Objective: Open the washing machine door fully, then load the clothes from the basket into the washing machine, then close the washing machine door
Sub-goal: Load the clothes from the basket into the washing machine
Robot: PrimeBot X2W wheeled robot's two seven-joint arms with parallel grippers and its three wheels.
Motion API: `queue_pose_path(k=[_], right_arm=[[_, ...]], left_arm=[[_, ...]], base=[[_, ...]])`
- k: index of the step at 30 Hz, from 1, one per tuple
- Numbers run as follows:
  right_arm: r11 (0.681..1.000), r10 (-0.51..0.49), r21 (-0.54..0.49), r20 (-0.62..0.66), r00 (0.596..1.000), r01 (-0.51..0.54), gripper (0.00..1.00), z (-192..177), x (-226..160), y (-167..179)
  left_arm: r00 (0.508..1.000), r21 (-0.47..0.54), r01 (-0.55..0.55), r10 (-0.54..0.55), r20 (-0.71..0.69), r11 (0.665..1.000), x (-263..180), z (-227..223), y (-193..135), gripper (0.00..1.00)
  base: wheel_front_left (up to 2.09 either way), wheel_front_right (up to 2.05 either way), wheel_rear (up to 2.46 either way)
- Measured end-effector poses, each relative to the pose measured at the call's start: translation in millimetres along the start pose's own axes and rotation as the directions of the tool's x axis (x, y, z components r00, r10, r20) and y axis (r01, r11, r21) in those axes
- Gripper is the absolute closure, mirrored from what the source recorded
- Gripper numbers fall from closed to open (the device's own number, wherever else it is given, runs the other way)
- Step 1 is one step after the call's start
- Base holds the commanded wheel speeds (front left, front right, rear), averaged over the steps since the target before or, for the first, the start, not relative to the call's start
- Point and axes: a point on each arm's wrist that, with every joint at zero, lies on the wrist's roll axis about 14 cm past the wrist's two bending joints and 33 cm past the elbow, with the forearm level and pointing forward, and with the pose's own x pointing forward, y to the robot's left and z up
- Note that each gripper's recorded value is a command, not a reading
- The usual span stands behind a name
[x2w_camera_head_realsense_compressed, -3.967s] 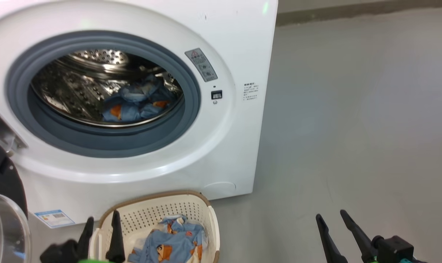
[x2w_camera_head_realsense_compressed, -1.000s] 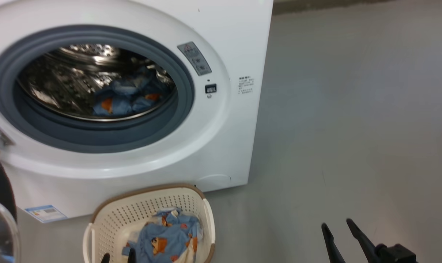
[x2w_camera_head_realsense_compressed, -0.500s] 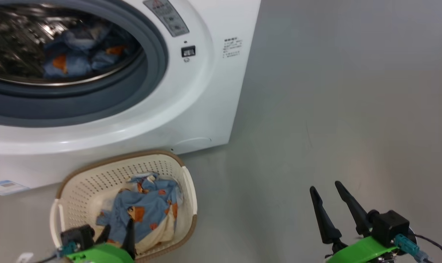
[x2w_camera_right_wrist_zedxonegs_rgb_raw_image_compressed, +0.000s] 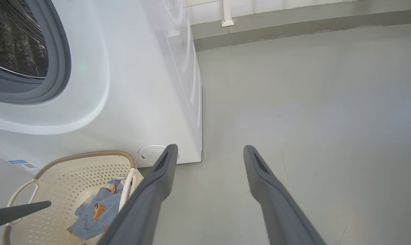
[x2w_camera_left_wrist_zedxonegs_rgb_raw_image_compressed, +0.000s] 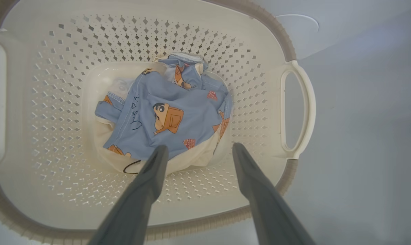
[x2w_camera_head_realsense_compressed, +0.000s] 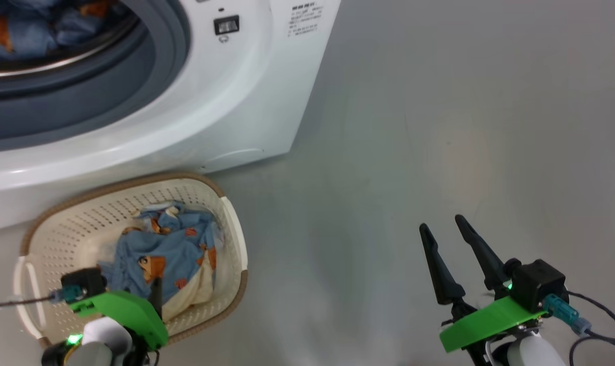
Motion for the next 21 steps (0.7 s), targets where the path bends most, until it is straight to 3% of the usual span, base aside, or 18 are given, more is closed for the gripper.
queue_pose_path(k=[3, 6, 21], right_arm=[[1.000, -0.006, -0.004, -0.008, 1.000, 0.006, 0.00, -3, 8, -3], [1.000, -0.011, -0.007, -0.020, 1.000, 0.011, 0.00, -8, 15, -5], [0.998, -0.054, -0.034, -0.087, 0.995, 0.051, 0.00, -34, 36, -23]], left_arm=[[0.999, 0.005, -0.002, 0.002, -0.037, 1.000, 15, -2, 4, 0.00], [0.998, -0.062, -0.024, 0.020, -0.065, 0.998, 28, -6, 9, 0.00], [0.985, -0.061, -0.069, 0.058, -0.161, 0.996, 80, -27, 29, 0.00]], base=[[0.00, 0.00, 0.00], [0.00, 0.00, 0.00], [0.00, 0.00, 0.00]])
